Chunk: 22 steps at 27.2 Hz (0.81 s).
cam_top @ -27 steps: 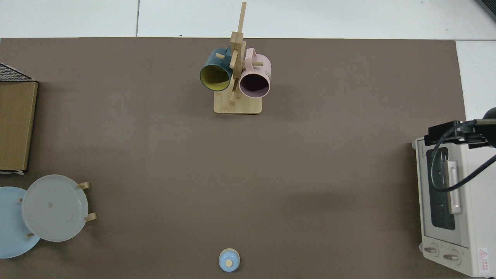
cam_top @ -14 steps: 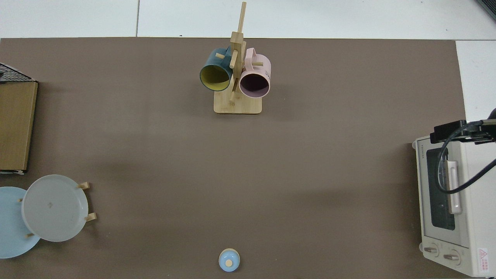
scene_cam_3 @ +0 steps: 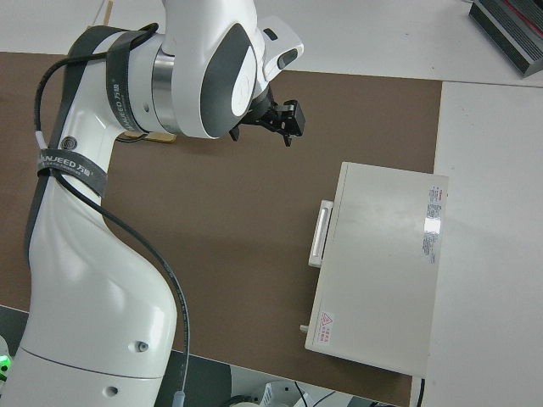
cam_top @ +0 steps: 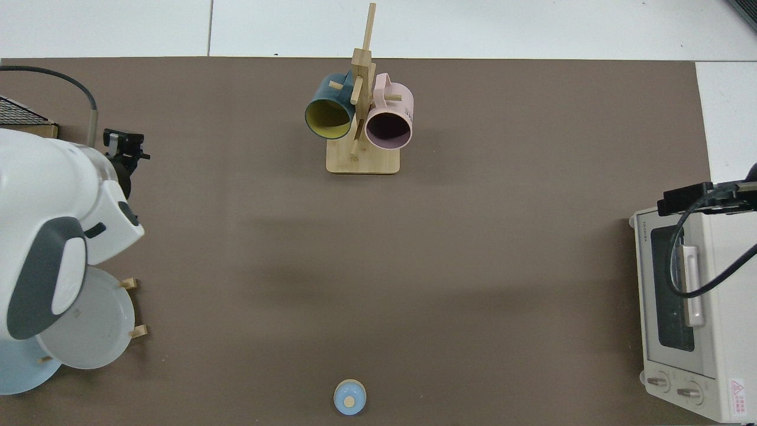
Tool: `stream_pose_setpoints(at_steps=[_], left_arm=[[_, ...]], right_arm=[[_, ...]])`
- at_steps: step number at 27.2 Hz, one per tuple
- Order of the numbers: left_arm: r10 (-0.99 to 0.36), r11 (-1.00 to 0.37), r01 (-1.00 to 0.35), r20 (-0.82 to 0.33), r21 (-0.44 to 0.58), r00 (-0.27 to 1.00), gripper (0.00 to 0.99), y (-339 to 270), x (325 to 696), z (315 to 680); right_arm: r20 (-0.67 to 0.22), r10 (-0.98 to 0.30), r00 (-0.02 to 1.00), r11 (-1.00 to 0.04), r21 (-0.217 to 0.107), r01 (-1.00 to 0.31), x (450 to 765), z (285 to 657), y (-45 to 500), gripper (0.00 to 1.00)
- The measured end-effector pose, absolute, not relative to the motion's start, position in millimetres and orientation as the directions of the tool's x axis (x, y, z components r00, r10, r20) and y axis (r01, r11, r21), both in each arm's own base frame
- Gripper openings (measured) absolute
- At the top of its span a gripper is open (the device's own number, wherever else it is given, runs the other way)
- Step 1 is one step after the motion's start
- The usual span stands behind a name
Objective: Put markers into pen holder
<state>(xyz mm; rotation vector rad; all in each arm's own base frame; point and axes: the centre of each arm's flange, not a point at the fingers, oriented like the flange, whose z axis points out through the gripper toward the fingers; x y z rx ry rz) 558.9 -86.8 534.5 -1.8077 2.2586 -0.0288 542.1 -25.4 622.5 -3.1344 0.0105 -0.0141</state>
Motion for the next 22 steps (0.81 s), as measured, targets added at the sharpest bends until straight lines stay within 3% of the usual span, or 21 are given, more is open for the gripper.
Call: stream_pose_setpoints(at_steps=[10,15,22], left_arm=[[-0.966,-0.235,-0.969,-0.096,-0.072,0.241,0.991,-119,524,517],[-0.873,-0.478,-0.878,-0.109,-0.012,0.476,0.991,-114,513,510],[-0.715,-0.696,-0.717,-0.120,0.035,0.688,0.991,-115,504,496]], right_arm=[[0.009,-0.003,1.000,-1.000,-0.007,-0.003,542,623,-24,1.00],[0.009,0.003,1.000,-1.000,-0.007,0.003,542,623,-20,1.00],[0.009,0.005,1.000,-1.000,-0.007,0.005,542,623,-19,1.00]])
